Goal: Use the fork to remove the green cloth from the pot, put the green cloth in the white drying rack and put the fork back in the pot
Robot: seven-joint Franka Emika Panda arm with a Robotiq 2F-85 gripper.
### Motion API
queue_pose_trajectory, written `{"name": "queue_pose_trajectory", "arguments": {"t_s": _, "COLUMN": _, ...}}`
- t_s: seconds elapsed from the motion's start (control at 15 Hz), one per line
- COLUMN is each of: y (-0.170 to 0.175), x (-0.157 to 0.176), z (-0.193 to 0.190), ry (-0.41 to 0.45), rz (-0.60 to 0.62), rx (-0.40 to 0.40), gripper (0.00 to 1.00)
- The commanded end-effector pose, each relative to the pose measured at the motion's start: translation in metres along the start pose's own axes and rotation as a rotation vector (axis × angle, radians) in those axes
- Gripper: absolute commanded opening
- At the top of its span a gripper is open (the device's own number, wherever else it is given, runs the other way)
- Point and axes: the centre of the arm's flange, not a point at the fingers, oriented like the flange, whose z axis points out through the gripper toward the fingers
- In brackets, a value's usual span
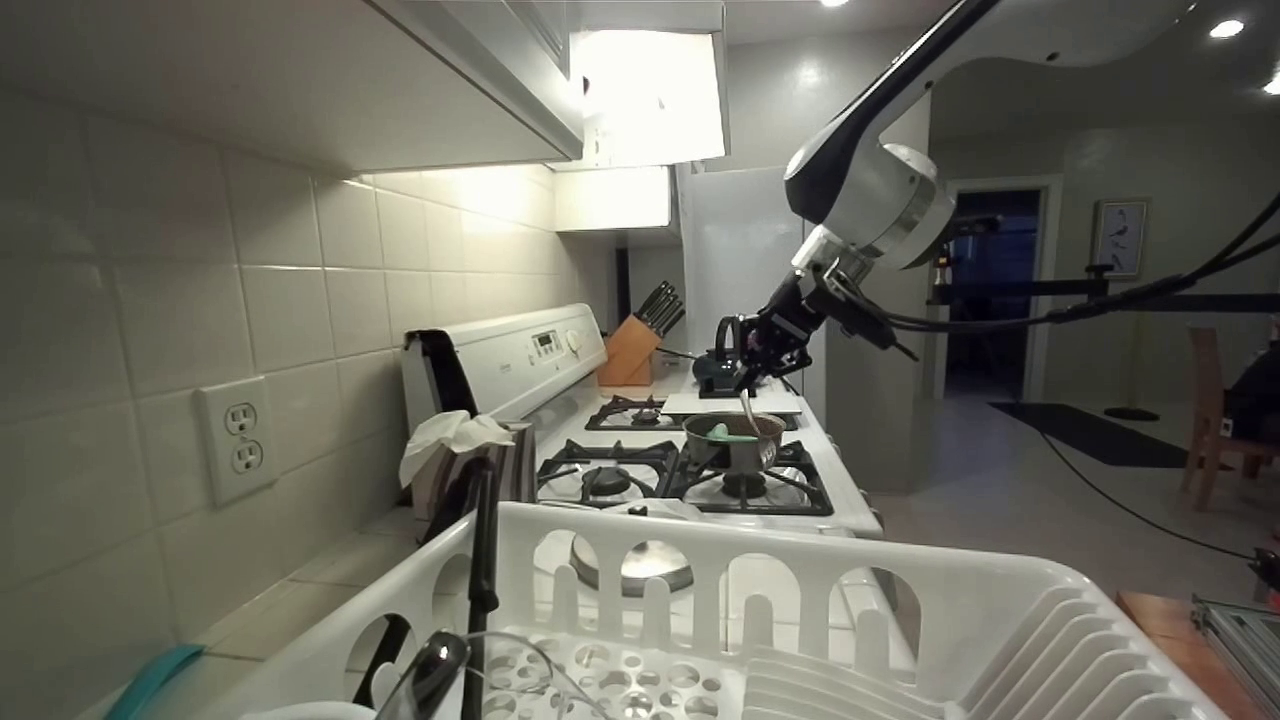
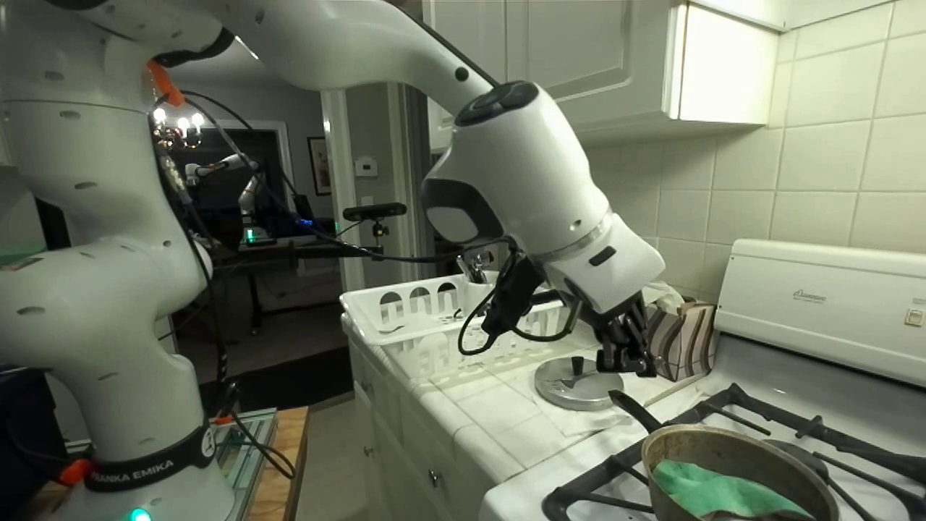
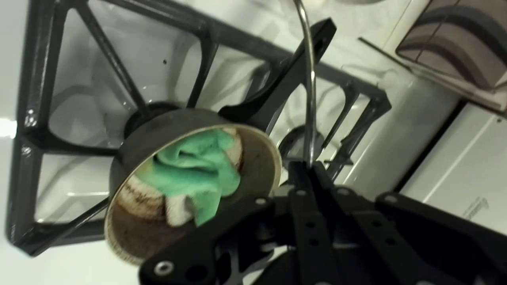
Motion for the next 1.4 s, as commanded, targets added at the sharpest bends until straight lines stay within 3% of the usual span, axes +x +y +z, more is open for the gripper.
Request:
{"name": "queue_pose_trajectory", "arguments": {"t_s": 0.0, "y": 0.027, "x": -0.001, "z": -0.049, "ry": 0.188, "rz": 0.093, "rx": 0.004, "gripper": 0.01}}
{"name": "queue_pose_trajectory", "arguments": {"t_s": 0.33, "y": 0.055, "x": 0.018, "z": -0.086, "ry": 0.488, "rz": 0.206, "rx": -0.071, "gripper": 0.01}}
{"name": "queue_pose_trajectory", "arguments": {"t_s": 0.73, "y": 0.073, "x": 0.046, "z": -0.091, "ry": 0.82, "rz": 0.24, "rx": -0.25, "gripper": 0.01}}
{"name": "queue_pose_trajectory", "arguments": {"t_s": 0.8, "y": 0.076, "x": 0.05, "z": -0.087, "ry": 0.837, "rz": 0.262, "rx": -0.289, "gripper": 0.01}}
{"name": "queue_pose_trajectory", "arguments": {"t_s": 0.87, "y": 0.067, "x": 0.038, "z": -0.106, "ry": 0.781, "rz": 0.225, "rx": -0.233, "gripper": 0.01}}
{"name": "queue_pose_trajectory", "arguments": {"t_s": 1.07, "y": 0.072, "x": 0.036, "z": -0.096, "ry": 0.778, "rz": 0.222, "rx": -0.256, "gripper": 0.06}}
{"name": "queue_pose_trajectory", "arguments": {"t_s": 1.33, "y": 0.075, "x": 0.041, "z": -0.09, "ry": 0.823, "rz": 0.201, "rx": -0.249, "gripper": 0.01}}
